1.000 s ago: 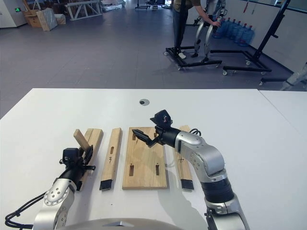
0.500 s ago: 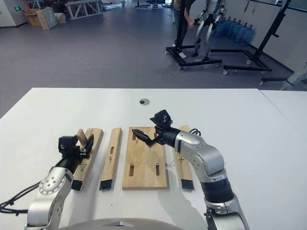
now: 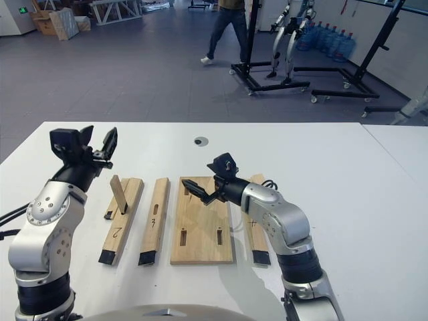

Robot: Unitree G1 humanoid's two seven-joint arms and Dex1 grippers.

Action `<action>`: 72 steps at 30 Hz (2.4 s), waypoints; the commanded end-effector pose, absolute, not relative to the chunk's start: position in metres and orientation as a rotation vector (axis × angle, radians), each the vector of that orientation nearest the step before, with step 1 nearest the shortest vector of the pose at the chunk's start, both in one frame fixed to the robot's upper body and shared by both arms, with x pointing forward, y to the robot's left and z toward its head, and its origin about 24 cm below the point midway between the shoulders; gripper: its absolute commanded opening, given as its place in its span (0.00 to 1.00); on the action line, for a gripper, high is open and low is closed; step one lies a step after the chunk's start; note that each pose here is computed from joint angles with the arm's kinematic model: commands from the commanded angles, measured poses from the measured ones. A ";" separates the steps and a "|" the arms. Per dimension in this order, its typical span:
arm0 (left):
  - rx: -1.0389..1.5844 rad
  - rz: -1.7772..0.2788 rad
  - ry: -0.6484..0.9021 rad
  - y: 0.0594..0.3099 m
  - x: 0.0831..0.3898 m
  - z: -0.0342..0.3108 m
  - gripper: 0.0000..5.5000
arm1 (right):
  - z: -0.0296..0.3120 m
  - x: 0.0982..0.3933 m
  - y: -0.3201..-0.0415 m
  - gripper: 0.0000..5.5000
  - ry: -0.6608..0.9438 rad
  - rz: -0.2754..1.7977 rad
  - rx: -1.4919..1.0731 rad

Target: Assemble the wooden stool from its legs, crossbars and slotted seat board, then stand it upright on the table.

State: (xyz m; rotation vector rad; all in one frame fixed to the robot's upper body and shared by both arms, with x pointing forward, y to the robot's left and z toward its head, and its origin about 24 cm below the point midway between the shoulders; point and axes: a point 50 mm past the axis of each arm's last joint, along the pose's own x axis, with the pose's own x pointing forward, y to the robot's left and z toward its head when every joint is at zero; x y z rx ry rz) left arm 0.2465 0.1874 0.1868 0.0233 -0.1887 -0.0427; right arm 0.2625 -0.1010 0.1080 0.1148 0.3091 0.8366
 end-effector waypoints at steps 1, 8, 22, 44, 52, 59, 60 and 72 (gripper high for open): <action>0.027 -0.029 -0.229 0.183 0.253 0.206 0.50 | 0.113 0.266 -0.099 0.98 0.283 0.833 0.096; 0.056 -0.029 -0.191 0.177 0.261 0.199 0.50 | 0.113 0.268 -0.098 0.98 0.278 0.831 0.097; 0.085 -0.016 -0.080 0.176 0.268 0.164 0.50 | 0.111 0.264 -0.098 0.98 0.292 0.835 0.102; 0.035 0.021 -0.102 0.196 0.257 0.156 0.50 | 0.116 0.264 -0.097 0.98 0.284 0.842 0.115; -0.045 -0.016 -0.290 0.217 0.244 0.256 0.50 | 0.115 0.263 -0.101 0.98 0.276 0.816 0.114; -0.059 -0.163 -0.005 0.224 0.257 0.292 0.50 | 0.114 0.265 -0.102 0.98 0.269 0.803 0.112; -0.058 -0.223 0.045 0.228 0.257 0.291 0.50 | 0.114 0.265 -0.102 0.98 0.268 0.802 0.111; -0.060 -0.727 0.602 0.260 0.187 0.249 0.50 | 0.110 0.260 -0.114 0.98 0.272 0.740 0.120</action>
